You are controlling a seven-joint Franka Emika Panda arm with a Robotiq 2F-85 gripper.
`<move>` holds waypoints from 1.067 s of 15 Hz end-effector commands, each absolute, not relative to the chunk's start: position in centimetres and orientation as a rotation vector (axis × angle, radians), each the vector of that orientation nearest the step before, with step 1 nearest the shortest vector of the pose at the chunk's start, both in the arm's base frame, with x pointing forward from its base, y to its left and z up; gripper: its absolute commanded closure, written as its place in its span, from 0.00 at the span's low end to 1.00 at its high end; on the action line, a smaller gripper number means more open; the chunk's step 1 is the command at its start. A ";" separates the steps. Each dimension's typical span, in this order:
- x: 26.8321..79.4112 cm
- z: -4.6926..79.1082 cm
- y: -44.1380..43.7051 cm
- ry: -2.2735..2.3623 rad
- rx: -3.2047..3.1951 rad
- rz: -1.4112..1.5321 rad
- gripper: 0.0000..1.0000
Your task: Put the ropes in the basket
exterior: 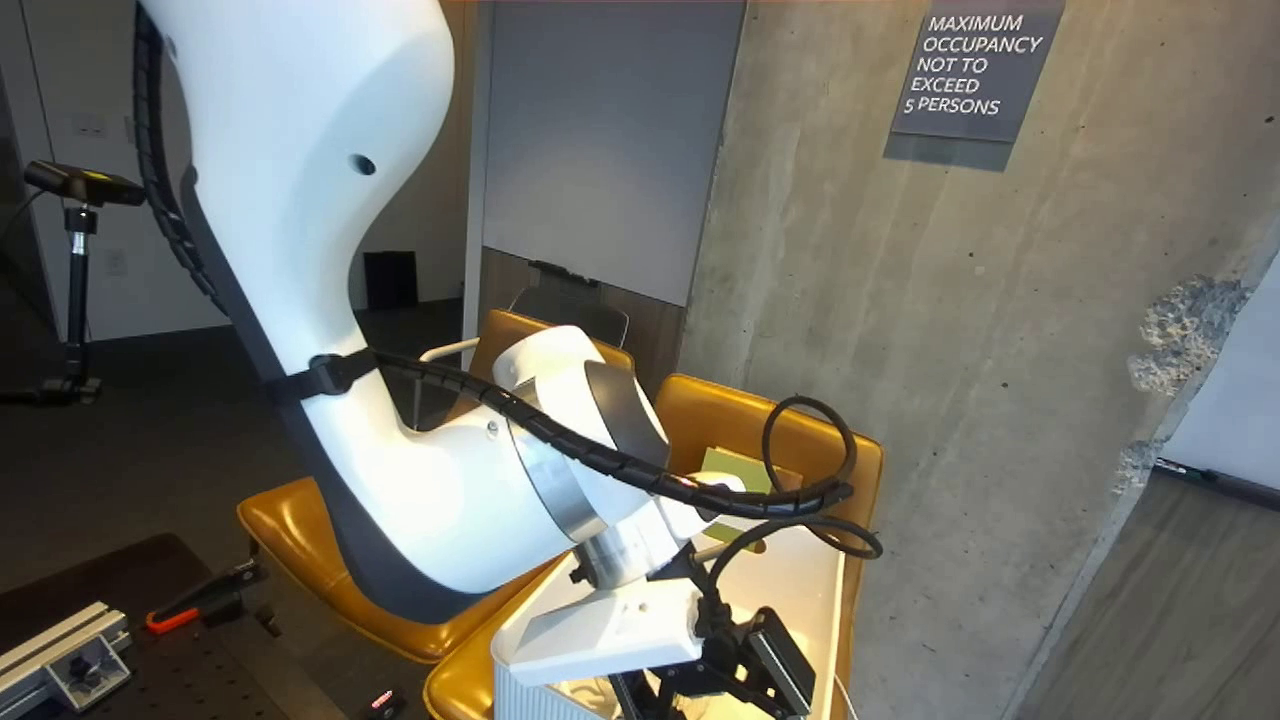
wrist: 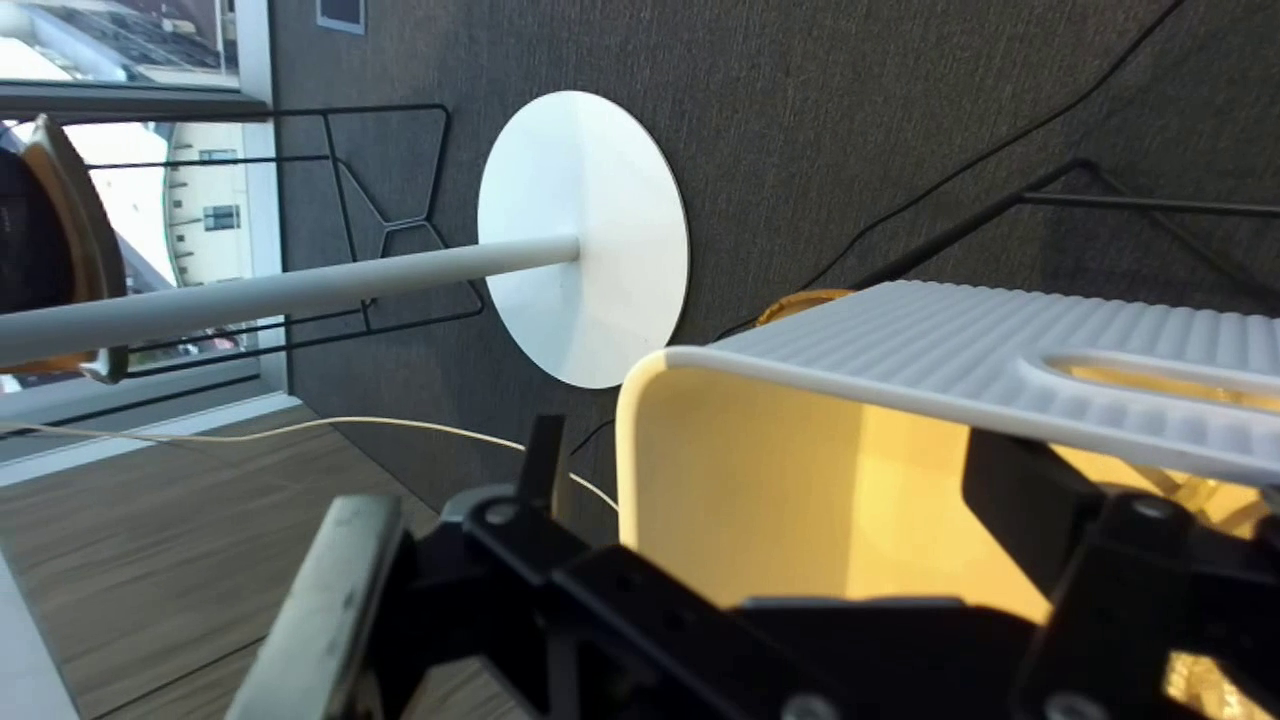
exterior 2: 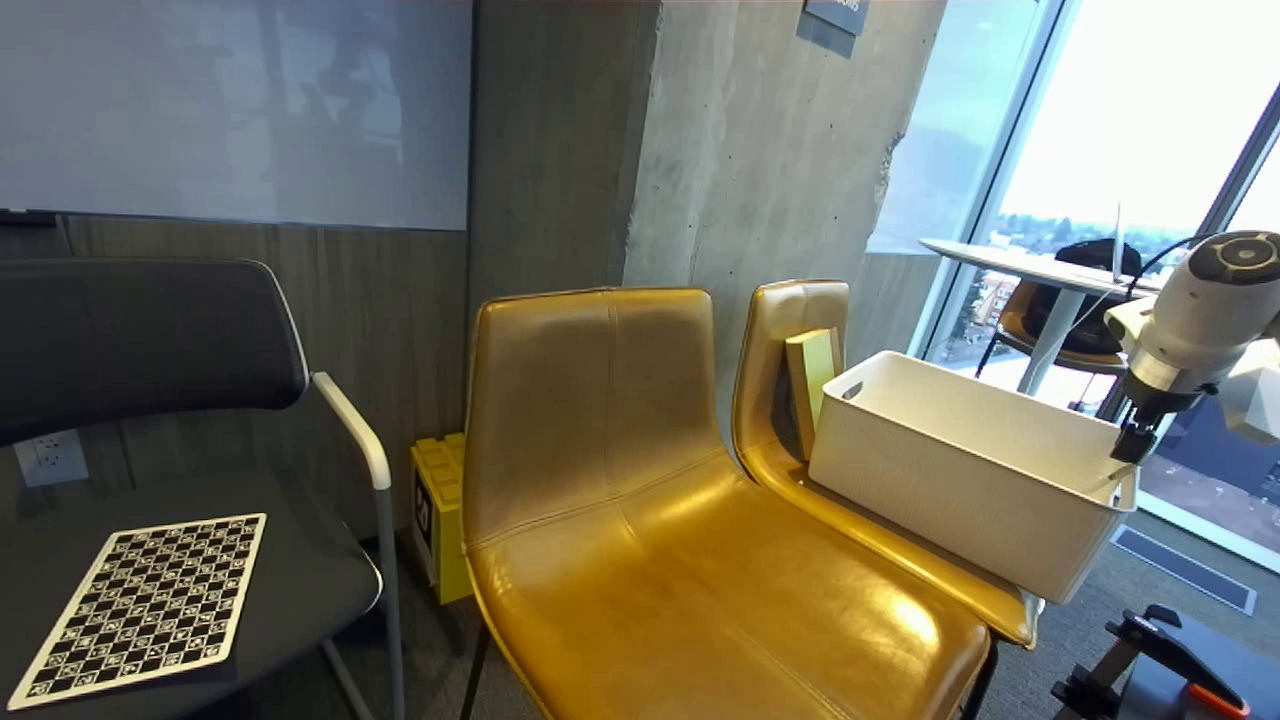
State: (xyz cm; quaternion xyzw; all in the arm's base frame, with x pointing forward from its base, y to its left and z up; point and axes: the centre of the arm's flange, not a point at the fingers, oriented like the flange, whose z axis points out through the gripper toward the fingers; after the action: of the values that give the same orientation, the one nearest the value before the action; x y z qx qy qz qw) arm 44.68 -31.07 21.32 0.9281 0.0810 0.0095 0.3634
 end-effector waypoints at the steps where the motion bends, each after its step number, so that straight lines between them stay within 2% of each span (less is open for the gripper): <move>1: 42.9 22.0 -32.6 0.193 2.342 0.041 0.00; 8: 42.2 23.2 -31.1 0.173 2.349 0.056 0.00; 16: 44.0 29.1 -22.2 0.196 2.494 0.154 0.00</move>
State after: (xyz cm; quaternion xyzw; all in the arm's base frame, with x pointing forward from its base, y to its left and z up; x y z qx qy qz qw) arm 43.81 -25.75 24.00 0.9367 0.0746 0.0497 0.3384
